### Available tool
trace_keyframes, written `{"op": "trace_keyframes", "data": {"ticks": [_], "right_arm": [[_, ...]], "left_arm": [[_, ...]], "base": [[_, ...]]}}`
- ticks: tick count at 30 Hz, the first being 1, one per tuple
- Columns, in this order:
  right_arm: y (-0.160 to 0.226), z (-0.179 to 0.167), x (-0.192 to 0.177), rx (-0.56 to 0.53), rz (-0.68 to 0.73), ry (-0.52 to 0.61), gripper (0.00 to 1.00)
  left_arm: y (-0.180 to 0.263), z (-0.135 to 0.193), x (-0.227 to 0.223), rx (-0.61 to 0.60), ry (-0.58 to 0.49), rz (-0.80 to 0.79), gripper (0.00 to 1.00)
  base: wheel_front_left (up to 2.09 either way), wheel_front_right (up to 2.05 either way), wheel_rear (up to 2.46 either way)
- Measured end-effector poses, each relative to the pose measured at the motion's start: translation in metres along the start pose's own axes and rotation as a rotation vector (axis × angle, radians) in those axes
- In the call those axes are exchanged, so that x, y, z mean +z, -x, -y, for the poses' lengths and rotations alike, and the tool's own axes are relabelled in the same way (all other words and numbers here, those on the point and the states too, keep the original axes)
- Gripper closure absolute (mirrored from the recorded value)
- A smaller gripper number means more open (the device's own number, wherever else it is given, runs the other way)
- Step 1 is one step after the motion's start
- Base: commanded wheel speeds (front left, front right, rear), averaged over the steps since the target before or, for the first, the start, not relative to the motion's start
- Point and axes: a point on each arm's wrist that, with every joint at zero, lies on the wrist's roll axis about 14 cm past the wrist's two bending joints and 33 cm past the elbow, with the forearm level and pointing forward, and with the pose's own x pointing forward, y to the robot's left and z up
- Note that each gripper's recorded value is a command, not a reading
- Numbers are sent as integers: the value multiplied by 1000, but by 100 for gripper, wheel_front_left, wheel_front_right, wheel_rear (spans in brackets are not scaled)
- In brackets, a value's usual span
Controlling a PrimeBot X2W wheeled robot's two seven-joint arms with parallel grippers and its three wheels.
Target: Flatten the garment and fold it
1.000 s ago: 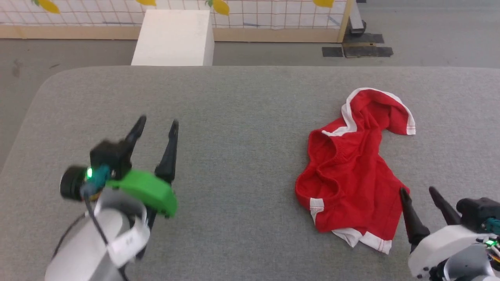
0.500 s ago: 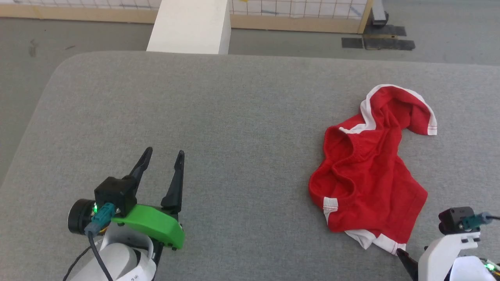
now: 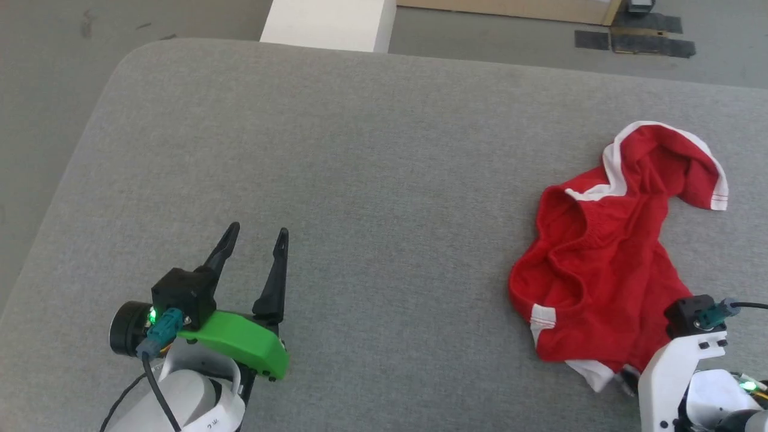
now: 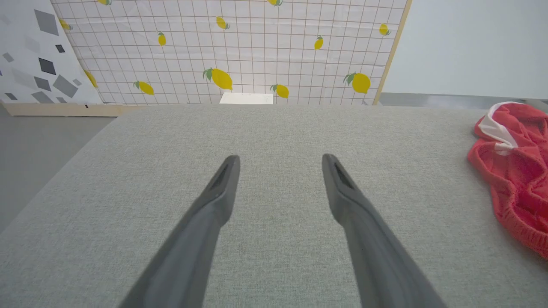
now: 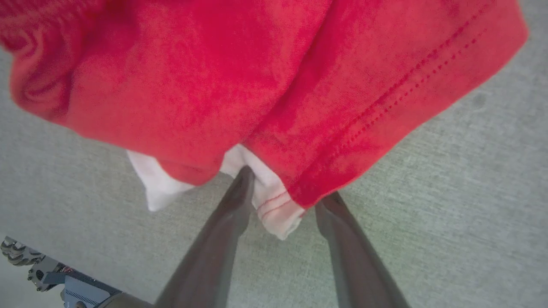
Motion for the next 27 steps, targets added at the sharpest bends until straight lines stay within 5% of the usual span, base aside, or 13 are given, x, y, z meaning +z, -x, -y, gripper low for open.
{"op": "trace_keyframes", "data": {"ticks": [7, 17, 23, 24, 25, 27], "right_arm": [[5, 17, 6, -45, 41, 32, 100], [56, 122, 9, -308, 92, 23, 100], [51, 141, -13, -354, 59, -18, 100], [48, 140, -14, -353, 67, -24, 63], [46, 138, -14, -349, 87, -27, 0], [43, 130, -8, -331, 142, -26, 0]], "left_arm": [[-1, 1, -3, -3, 0, -9, 0], [-10, 37, 1, -96, 35, 9, 0], [-14, 41, -1, -113, 38, 5, 0], [-15, 42, -1, -114, 39, 5, 0], [-15, 42, -1, -116, 39, 5, 0], [-16, 44, 1, -124, 39, 9, 0]], "base": [[0, 0, 0], [0, 0, 0], [0, 0, 0], [0, 0, 0], [0, 0, 0], [0, 0, 0]]}}
